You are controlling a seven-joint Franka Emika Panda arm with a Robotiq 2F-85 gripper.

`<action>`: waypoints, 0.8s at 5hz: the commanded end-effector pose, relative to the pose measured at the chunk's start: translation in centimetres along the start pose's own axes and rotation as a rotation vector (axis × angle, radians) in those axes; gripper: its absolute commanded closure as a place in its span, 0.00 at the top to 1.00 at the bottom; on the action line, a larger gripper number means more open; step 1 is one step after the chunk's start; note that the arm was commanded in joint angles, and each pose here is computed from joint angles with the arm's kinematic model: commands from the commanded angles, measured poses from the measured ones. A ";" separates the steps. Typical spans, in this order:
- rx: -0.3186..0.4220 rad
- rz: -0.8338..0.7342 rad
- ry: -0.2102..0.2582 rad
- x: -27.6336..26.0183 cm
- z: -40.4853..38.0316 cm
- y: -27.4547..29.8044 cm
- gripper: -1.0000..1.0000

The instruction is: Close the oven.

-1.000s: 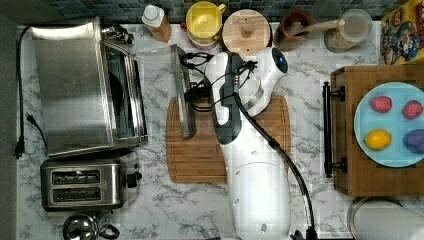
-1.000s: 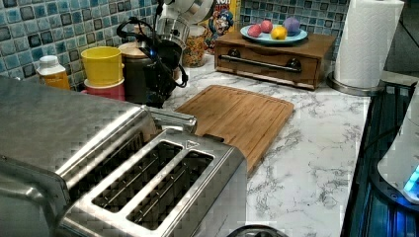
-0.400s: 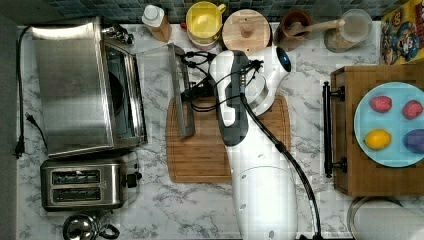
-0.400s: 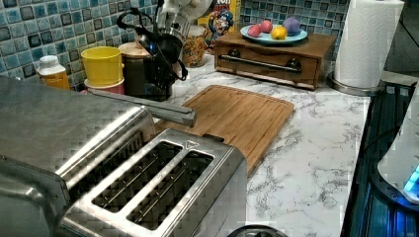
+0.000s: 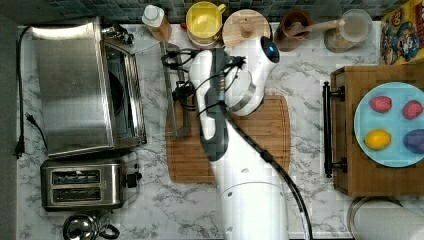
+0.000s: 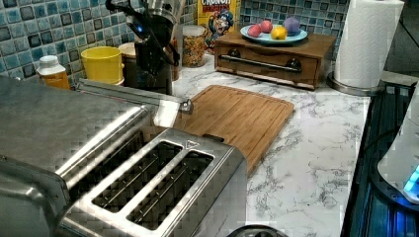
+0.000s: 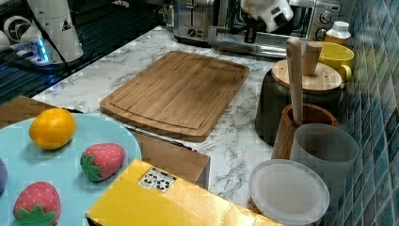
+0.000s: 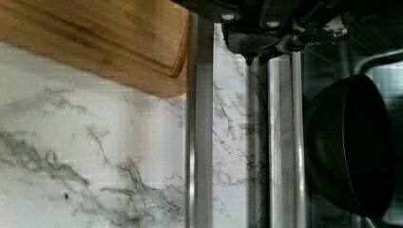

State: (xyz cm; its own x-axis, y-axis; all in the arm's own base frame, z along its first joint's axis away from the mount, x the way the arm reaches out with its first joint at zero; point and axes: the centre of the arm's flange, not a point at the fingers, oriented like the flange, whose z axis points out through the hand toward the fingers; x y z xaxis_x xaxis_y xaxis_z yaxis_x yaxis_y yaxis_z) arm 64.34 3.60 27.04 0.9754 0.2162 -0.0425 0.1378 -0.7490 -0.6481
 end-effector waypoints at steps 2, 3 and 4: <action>-0.348 -0.312 0.147 0.9 -0.2 -32.0 0.00; -0.609 -0.323 0.230 0.0 2.9 -34.2 0.00; -0.665 -0.242 0.226 0.9 3.1 -33.5 0.00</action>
State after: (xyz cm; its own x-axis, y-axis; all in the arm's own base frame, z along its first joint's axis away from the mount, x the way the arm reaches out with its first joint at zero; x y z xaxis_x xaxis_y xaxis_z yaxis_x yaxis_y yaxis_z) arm 60.20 28.94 42.92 0.9003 0.3852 0.2026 0.3989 -0.9165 -0.0301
